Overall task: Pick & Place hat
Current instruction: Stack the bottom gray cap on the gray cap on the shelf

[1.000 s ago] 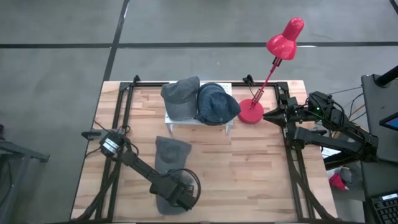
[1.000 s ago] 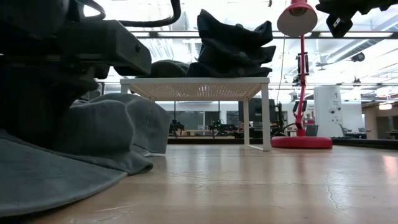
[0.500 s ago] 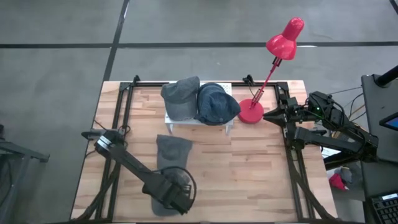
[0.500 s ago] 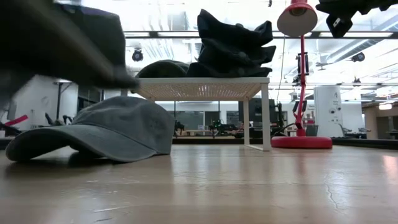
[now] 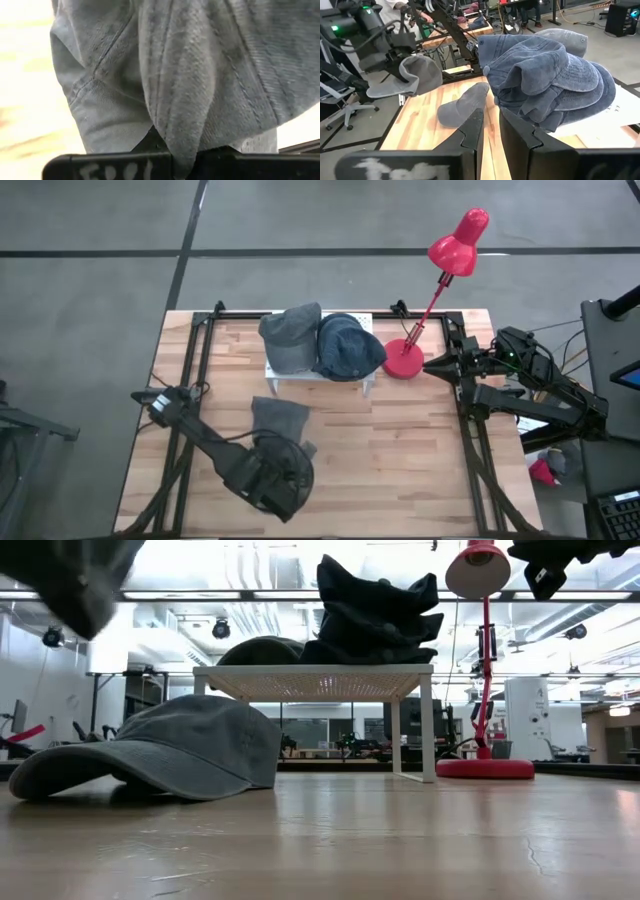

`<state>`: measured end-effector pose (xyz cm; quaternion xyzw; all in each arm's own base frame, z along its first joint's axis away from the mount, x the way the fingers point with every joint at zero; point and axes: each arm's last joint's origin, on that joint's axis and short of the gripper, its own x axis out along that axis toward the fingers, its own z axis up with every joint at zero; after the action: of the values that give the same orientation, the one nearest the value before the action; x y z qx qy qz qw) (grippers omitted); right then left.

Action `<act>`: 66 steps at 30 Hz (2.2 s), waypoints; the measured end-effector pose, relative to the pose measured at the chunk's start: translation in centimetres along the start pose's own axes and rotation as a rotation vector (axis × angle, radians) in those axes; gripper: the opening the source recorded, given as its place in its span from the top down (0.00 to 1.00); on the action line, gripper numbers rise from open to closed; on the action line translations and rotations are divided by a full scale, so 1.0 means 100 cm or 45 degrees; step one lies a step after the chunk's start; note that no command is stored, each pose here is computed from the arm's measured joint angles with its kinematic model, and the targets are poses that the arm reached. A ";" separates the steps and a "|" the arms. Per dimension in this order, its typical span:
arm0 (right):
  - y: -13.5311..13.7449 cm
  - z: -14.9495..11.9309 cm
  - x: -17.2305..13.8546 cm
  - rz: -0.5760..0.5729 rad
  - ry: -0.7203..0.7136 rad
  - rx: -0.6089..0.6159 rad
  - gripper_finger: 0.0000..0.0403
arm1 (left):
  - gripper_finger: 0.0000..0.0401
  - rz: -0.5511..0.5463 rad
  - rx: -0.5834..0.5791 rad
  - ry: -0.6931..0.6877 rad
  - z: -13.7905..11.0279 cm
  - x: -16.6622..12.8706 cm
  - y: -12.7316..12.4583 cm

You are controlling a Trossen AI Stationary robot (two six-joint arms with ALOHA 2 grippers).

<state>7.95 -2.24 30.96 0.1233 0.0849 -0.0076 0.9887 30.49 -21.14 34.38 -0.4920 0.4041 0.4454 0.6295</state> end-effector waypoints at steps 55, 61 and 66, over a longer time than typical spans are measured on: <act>0.000 0.000 0.000 -0.001 0.001 0.015 0.85 | 0.99 0.194 0.145 -0.765 0.310 -0.015 -0.001; 0.000 0.000 0.000 -0.002 0.001 0.015 0.85 | 0.99 0.194 0.126 -0.722 0.310 -0.005 -0.006; 0.000 0.000 0.000 -0.002 0.002 0.015 0.85 | 0.99 0.199 0.127 -0.694 0.310 0.001 -0.009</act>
<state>7.97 -2.26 30.95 0.1290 0.0855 -0.0088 0.9879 33.58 9.13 40.35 -0.2898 0.2781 0.5881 0.7020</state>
